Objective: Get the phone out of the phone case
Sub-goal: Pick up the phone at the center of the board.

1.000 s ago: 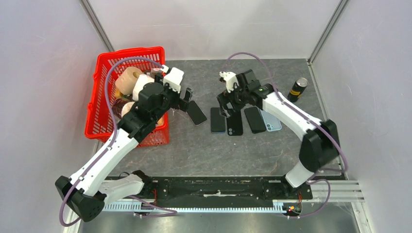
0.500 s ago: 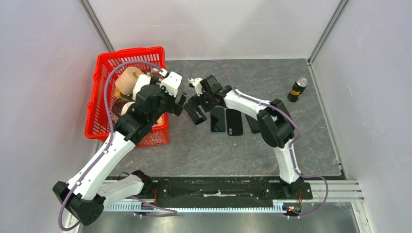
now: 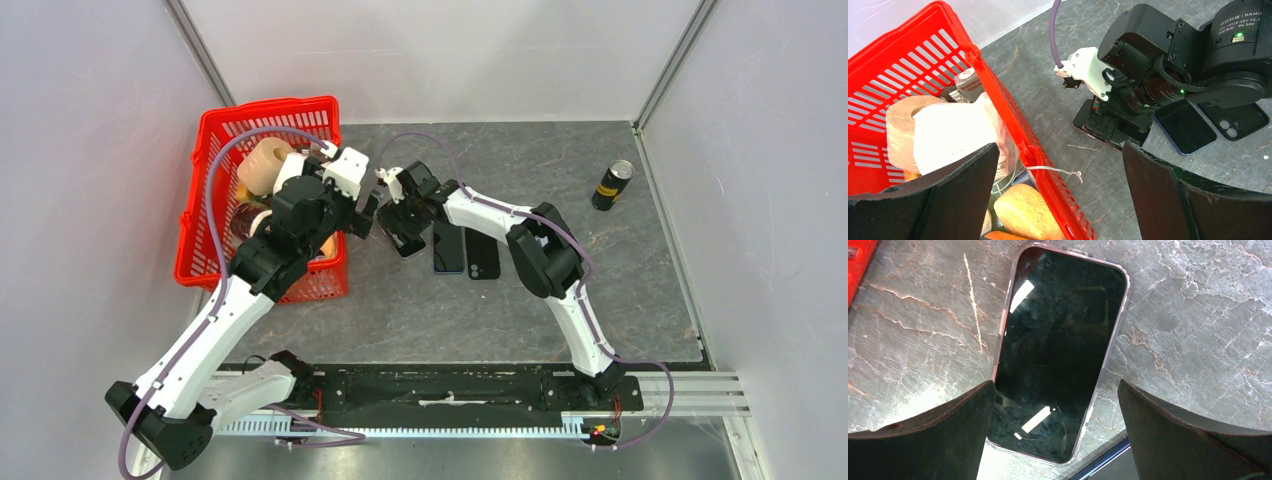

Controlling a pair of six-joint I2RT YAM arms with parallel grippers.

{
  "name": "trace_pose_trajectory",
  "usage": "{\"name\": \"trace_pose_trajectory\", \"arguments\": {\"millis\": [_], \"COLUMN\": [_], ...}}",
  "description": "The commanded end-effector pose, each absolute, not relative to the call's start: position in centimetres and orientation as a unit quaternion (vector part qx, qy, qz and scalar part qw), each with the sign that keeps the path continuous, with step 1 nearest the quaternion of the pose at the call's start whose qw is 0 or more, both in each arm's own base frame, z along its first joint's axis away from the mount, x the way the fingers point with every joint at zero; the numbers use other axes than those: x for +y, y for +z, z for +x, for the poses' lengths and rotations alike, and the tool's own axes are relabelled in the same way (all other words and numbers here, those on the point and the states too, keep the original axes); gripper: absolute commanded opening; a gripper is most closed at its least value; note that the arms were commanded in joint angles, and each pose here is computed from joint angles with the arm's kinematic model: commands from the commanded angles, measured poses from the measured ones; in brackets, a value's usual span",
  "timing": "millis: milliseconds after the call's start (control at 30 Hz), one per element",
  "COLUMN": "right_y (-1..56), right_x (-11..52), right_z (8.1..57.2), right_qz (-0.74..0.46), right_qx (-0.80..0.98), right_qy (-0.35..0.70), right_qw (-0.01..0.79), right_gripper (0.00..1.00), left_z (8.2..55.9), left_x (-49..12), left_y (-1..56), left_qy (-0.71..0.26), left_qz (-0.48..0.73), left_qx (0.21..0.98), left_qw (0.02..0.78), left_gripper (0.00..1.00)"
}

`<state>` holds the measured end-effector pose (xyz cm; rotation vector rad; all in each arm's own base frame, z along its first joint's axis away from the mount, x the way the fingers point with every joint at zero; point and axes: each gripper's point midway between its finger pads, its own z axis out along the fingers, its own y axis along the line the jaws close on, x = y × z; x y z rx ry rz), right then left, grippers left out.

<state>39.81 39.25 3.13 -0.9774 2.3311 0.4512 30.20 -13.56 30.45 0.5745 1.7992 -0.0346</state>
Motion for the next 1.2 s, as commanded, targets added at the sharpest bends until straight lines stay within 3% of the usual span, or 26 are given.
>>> {"name": "trace_pose_trajectory", "arguments": {"millis": [0,267,900,1033,1167], "right_y": [3.9,2.9,-1.2,-1.6,-1.1], "right_x": [41.2,41.5,39.0,38.6,38.2], "right_z": [39.5,38.6,37.0,36.9,36.9], "right_qz": [-0.372,-0.356,-0.364,-0.369,-0.373], "right_qx": [0.862,0.874,0.891,0.891,0.889], "right_qy": [0.184,0.19,0.074,0.067,0.062], "right_qw": [0.289,0.271,0.26,0.256,0.259], "right_gripper": [0.99,0.99,0.98,0.85,0.59], "left_z": [30.1,30.0,29.8,29.8,29.8], "left_x": [-13.0,-13.1,-12.9,-12.8,-12.6], "left_y": [31.4,31.1,31.1,31.1,31.0], "left_qy": [-0.005,-0.008,-0.005,-0.003,0.0], "left_qz": [0.247,0.248,0.248,0.249,0.247], "left_qx": [0.761,0.762,0.761,0.762,0.762], "left_qw": [0.6,0.598,0.599,0.598,0.599], "left_gripper": [1.0,1.0,1.0,1.0,1.0]}}
